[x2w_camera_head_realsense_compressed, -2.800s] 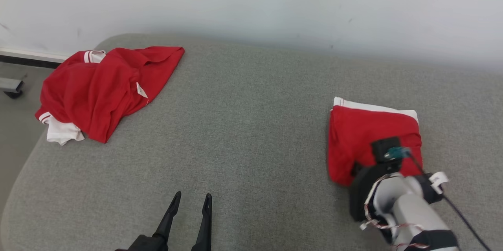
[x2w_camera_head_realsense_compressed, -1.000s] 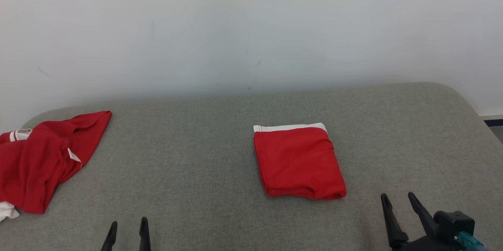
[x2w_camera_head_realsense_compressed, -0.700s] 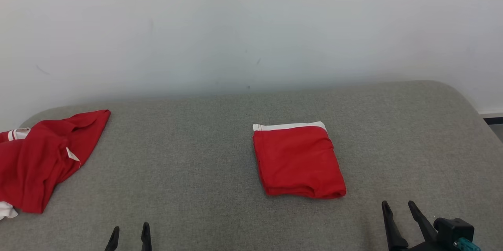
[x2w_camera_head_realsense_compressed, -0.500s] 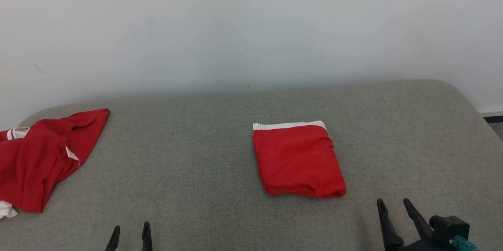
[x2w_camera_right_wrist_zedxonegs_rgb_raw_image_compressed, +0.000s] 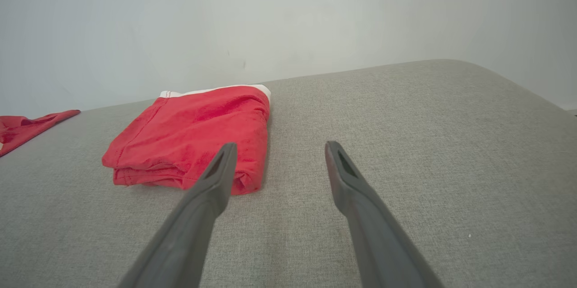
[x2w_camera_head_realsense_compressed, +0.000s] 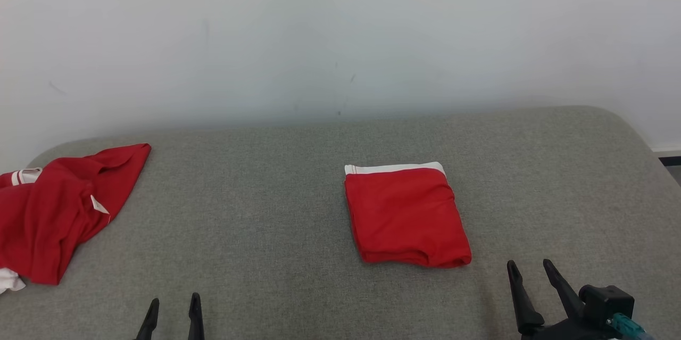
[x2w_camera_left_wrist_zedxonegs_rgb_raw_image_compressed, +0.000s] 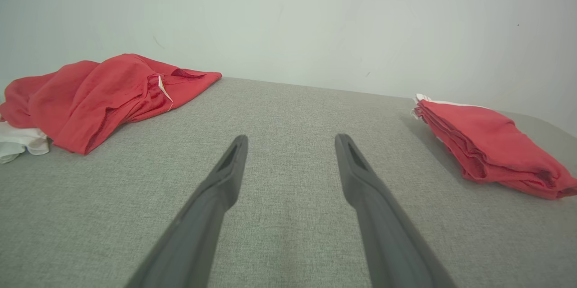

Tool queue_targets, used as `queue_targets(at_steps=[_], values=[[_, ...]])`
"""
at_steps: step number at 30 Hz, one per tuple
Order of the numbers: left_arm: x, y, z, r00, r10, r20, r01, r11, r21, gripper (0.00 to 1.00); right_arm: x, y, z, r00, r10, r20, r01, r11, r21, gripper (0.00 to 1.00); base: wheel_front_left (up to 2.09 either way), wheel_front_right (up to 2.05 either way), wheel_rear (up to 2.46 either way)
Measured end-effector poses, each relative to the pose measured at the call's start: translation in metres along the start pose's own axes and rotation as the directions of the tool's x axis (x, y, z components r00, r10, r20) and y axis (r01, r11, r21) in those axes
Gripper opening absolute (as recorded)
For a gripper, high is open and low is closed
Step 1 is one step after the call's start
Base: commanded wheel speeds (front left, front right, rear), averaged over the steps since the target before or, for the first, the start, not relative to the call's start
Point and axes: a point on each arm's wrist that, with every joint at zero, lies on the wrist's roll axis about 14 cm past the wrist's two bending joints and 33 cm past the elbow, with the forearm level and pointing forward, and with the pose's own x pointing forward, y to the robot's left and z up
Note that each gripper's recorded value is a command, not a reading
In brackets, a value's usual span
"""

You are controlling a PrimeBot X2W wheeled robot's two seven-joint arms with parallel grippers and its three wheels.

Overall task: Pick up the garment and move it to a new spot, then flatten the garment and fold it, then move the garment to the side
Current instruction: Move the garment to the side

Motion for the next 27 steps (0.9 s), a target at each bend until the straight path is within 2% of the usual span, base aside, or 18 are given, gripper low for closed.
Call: queue_targets(at_steps=[16,21,27], values=[[0.001,0.004,-0.002,1.000,0.012,-0.006,-0.012,1.000,-0.003,1.00,0.004,0.001,-0.002,1.000,0.005,-0.009,-0.005,1.000,-0.010,1.00,0.00,0.00,0.00],[0.001,0.004,-0.002,1.000,0.015,-0.006,-0.015,1.000,-0.008,1.00,0.024,0.011,0.005,0.997,0.046,-0.067,-0.047,0.999,-0.015,1.00,0.00,0.00,0.00],[0.001,0.007,-0.001,1.000,0.026,-0.001,-0.026,1.000,-0.008,1.00,0.053,0.016,0.006,0.966,0.072,-0.248,-0.076,0.997,-0.005,1.00,0.00,0.00,0.00]])
